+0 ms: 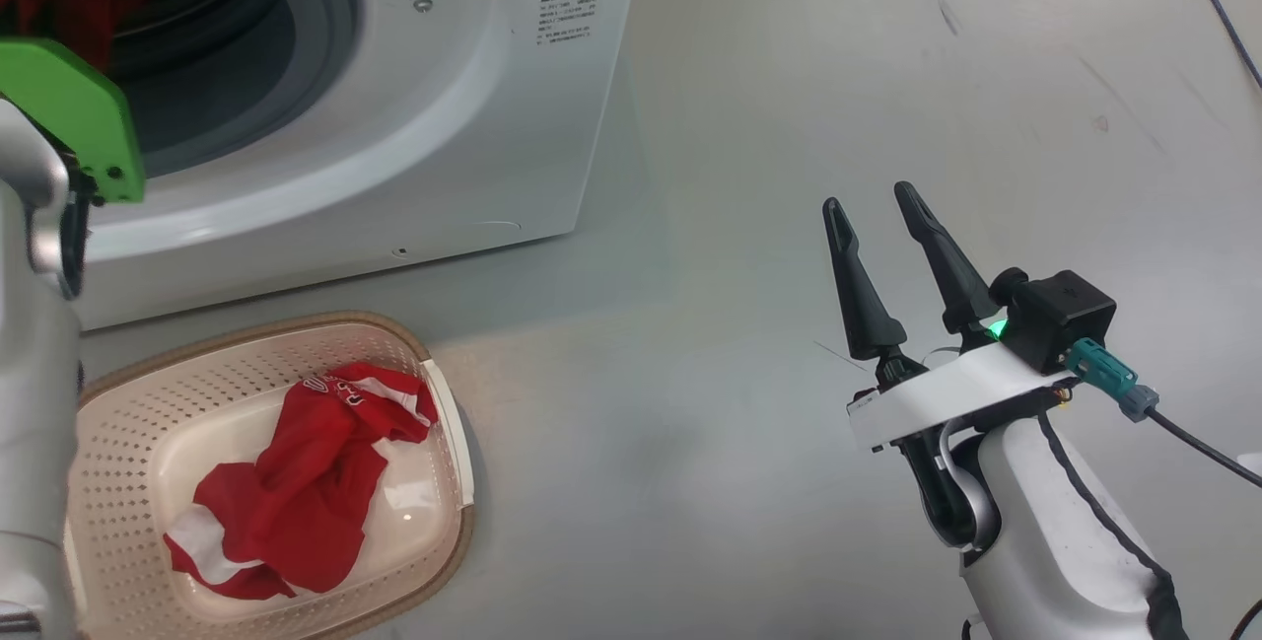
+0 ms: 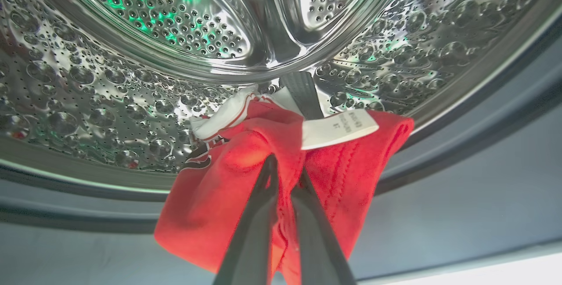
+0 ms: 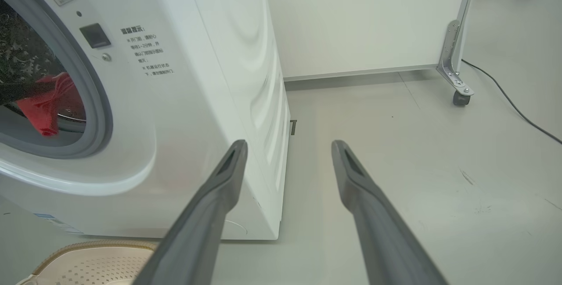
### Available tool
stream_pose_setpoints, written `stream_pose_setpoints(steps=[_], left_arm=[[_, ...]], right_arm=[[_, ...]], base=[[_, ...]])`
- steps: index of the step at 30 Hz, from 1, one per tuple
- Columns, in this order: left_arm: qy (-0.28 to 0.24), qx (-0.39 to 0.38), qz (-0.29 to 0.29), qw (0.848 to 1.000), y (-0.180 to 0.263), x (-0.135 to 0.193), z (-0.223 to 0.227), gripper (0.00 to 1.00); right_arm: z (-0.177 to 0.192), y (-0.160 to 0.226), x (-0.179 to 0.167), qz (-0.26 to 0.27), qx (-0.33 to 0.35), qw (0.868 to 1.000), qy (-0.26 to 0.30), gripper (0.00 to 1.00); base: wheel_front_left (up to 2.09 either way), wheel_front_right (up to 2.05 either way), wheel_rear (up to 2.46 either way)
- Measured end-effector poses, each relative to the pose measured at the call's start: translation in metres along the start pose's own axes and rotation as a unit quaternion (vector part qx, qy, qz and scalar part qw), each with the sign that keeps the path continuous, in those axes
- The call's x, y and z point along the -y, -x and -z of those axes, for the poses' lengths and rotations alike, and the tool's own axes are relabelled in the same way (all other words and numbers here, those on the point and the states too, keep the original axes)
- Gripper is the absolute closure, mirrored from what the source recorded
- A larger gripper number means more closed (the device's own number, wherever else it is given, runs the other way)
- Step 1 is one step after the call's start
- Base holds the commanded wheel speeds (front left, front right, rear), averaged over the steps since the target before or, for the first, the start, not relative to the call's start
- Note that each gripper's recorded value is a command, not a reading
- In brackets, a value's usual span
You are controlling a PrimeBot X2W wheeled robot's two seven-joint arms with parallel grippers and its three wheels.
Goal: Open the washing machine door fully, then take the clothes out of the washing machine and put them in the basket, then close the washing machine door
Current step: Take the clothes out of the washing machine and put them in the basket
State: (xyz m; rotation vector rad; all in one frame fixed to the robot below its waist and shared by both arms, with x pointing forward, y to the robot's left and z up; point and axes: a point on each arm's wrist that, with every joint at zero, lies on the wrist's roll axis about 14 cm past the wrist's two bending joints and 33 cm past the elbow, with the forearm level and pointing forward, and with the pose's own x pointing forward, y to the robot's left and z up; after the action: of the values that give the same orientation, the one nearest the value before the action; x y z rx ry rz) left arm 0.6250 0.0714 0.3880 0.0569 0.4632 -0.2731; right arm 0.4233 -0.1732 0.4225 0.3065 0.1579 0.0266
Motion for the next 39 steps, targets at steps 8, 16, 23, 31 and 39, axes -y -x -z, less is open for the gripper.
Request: stream_pose_setpoints(steps=[8,16,23,31,39], left_arm=[[0.013,0.033,0.022,0.999,0.037,0.008,0.005,1.0],[0.015,0.058,0.025,0.998,0.076,0.004,0.011,1.0],[0.005,0.072,0.026,0.997,0.109,0.003,0.021,1.0],[0.001,0.126,0.015,0.992,0.144,-0.003,0.011,1.0],[-0.001,0.206,0.017,0.978,0.173,-0.001,-0.027,1.0]], right_arm=[[-0.013,0.004,-0.011,-0.022,0.016,1.0,0.008,0.0],[-0.011,0.018,-0.018,-0.033,0.013,0.999,0.009,0.0],[-0.018,0.022,-0.035,-0.056,0.025,0.998,0.005,0.0],[-0.02,0.031,-0.052,-0.08,0.027,0.996,0.003,0.0],[-0.021,0.042,-0.062,-0.093,0.03,0.995,0.001,0.0]], base=[[0.0,0.0,0.0],[0.0,0.0,0.0],[0.0,0.0,0.0],[0.0,0.0,0.0],[0.0,0.0,0.0]])
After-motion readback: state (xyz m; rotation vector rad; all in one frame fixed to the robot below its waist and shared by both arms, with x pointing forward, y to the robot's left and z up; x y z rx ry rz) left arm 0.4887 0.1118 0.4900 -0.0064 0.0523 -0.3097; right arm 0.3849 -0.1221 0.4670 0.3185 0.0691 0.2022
